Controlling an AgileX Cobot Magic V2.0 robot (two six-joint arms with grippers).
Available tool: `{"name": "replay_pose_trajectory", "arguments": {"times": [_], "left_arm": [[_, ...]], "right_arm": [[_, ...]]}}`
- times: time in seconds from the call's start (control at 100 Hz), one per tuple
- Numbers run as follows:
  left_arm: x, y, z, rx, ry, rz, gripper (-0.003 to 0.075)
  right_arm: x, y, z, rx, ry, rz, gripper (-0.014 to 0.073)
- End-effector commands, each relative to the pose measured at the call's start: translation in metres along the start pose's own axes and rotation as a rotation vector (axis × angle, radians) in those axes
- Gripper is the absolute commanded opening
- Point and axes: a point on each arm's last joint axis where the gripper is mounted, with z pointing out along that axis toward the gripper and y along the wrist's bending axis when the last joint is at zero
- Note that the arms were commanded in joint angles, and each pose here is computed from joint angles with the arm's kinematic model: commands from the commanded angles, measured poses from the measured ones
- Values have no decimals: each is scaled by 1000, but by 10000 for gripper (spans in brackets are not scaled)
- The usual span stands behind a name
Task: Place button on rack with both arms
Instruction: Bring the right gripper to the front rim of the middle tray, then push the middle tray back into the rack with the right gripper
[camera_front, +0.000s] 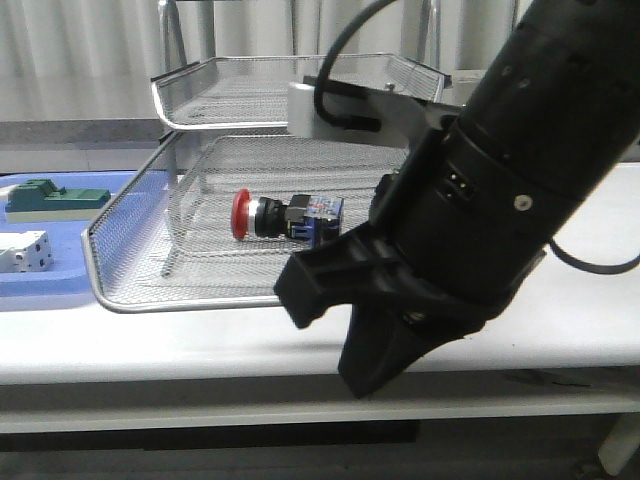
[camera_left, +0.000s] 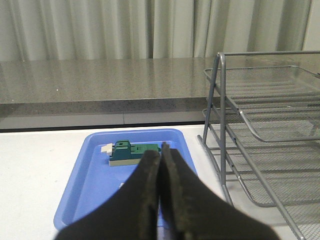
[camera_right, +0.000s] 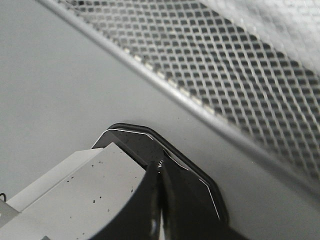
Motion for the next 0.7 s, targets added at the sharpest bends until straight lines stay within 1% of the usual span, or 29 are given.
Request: {"name": "replay_pose_trajectory", "arguments": {"times": [0.0, 0.3, 0.37, 0.69], "left_arm": [[-14, 3, -1, -33, -79, -11, -20], [-14, 3, -1, -33, -79, -11, -20], [-14, 3, -1, -33, -79, -11, -20], [-14, 3, -1, -33, -79, -11, -20]], "right_arm": [[-19, 4, -7, -1, -91, -27, -59], [-41, 1, -1, 41, -132, -107, -59], [-48, -2, 1, 51, -139, -108, -59], [-87, -39, 7, 130, -194, -82, -59]]}}
